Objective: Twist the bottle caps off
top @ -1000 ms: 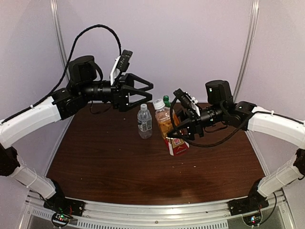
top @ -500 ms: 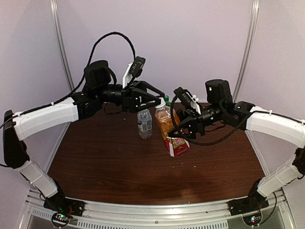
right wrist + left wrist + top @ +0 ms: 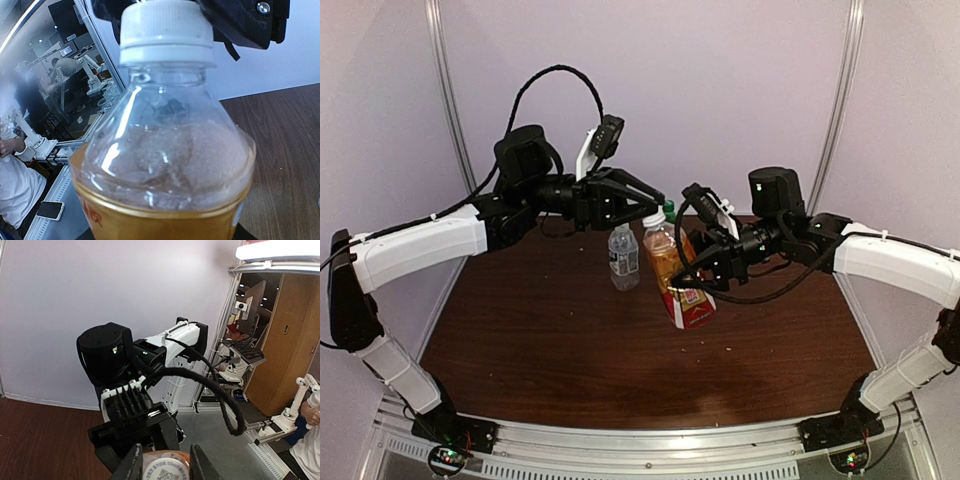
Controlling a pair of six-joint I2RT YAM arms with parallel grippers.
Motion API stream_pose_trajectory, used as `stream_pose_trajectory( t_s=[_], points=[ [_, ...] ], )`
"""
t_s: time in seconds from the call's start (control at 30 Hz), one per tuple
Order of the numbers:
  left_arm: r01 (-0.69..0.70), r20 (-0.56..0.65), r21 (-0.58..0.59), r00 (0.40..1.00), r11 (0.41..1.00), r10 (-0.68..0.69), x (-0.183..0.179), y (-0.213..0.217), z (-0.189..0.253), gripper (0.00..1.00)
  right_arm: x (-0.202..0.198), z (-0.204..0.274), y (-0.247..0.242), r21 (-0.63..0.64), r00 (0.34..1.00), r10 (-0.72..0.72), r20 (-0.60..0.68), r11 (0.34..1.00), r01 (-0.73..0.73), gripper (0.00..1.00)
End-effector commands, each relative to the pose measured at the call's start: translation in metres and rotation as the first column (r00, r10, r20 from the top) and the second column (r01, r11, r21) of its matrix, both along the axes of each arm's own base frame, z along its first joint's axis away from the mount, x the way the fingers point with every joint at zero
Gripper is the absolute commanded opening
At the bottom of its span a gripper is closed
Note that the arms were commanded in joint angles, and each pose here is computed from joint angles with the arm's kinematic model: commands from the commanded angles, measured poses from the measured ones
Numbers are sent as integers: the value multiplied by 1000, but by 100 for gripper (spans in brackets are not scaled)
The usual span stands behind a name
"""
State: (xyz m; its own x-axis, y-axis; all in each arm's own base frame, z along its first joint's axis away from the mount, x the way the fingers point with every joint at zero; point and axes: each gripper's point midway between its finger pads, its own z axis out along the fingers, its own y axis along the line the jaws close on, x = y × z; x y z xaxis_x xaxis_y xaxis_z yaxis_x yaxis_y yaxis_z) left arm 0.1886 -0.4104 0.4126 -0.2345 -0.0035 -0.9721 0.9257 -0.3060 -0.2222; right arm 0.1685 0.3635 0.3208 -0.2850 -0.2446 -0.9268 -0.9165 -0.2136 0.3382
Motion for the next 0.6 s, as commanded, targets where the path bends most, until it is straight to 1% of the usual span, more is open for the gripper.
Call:
stream_pose_trajectory(
  t_s=[0.0,0.2,0.3,0.57],
  points=[
    [24,16,-20,1000,1000,-24,-3,-1,3,32,2,14,2,38,999,5,36,999,-6,52],
    [22,6,-13,1000,1000,-22,-3,-2,-1,38,3,14,2,37,999,-5,38,999,3,52],
    [18,5,-13,1000,1000,-18,-3,-2,-1,38,3,14,2,35,999,-6,37,999,5,52],
    [22,1,-6,1000,1000,-22,-5,-2,-3,32,6,16,2,34,999,-26,42,999,25,52]
  ],
)
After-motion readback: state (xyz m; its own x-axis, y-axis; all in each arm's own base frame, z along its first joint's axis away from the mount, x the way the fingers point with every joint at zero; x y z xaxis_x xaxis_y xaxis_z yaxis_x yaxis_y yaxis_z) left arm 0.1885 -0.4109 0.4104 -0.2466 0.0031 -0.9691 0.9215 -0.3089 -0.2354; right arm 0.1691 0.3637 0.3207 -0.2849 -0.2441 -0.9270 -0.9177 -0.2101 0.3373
